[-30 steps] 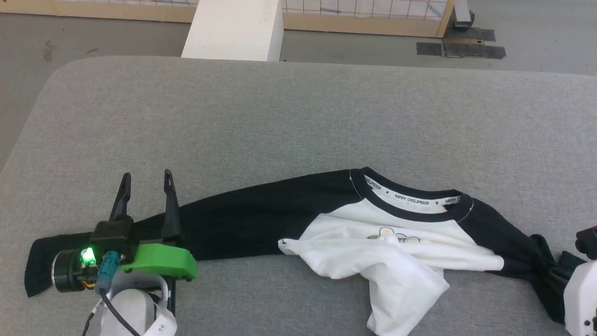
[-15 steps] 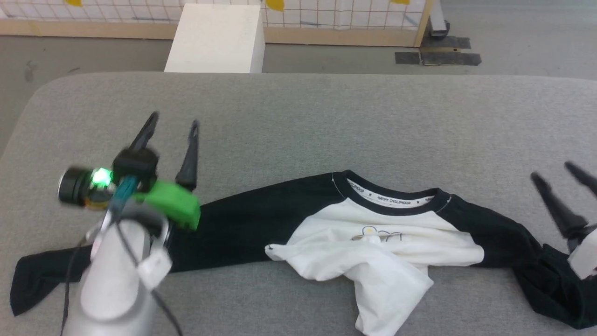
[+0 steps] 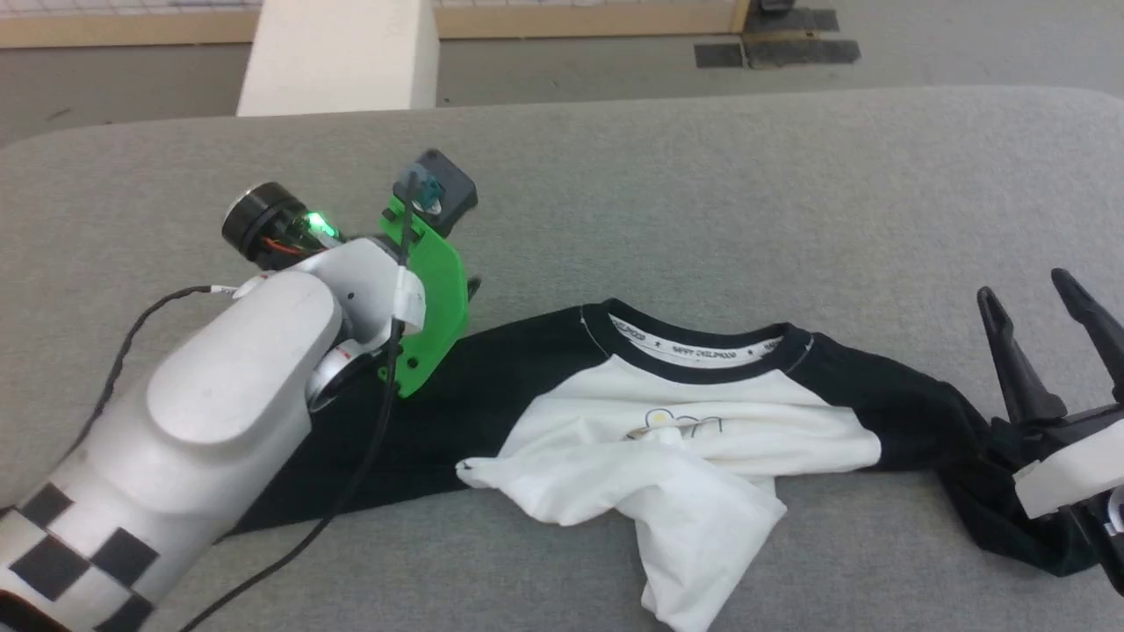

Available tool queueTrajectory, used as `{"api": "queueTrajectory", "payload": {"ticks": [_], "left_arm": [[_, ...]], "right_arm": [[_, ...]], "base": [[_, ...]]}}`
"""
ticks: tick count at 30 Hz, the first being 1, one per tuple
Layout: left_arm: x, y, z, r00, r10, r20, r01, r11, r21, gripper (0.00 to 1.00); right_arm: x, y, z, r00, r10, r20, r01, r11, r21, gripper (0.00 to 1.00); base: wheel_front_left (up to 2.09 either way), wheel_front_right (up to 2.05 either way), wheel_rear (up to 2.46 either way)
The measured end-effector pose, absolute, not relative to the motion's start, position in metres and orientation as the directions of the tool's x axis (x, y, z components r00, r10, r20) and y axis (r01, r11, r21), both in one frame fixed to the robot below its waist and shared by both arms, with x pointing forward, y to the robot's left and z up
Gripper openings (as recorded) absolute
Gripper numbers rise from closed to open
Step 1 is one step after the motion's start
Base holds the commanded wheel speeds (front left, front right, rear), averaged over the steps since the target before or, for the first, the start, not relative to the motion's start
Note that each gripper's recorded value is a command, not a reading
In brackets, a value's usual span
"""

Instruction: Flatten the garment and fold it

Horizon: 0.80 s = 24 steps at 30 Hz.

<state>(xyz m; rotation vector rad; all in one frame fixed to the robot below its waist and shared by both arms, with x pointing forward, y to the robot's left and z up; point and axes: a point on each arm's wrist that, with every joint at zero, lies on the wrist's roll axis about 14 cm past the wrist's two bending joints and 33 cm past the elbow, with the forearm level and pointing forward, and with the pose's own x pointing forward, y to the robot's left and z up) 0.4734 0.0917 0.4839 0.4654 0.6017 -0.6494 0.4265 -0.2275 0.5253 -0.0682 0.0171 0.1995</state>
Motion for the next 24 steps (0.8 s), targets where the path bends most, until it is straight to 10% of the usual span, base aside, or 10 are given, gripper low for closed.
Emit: {"api": "queueTrajectory", "payload": {"ticks": [19, 20, 24], "left_arm": [[0.452, 0.078, 0.374, 0.206, -0.230, -0.951, 0.869, 0.490, 0.069, 1.00], [0.452, 0.077, 0.373, 0.201, -0.235, -0.951, 0.873, 0.484, 0.065, 0.00], [0.462, 0.068, 0.380, 0.254, -0.342, -0.905, 0.859, 0.510, 0.048, 0.00]], "right_arm": [[0.433, -0.241, 0.472, 0.972, 0.152, -0.181, -0.172, 0.981, -0.095, 1.00], [0.434, -0.244, 0.470, 0.971, 0.147, -0.188, -0.169, 0.980, -0.102, 1.00], [0.439, -0.249, 0.475, 0.969, 0.158, -0.190, -0.186, 0.973, -0.139, 1.00]], "base": [[0.00, 0.00, 0.00], [0.00, 0.00, 0.00], [0.00, 0.00, 0.00]]}}
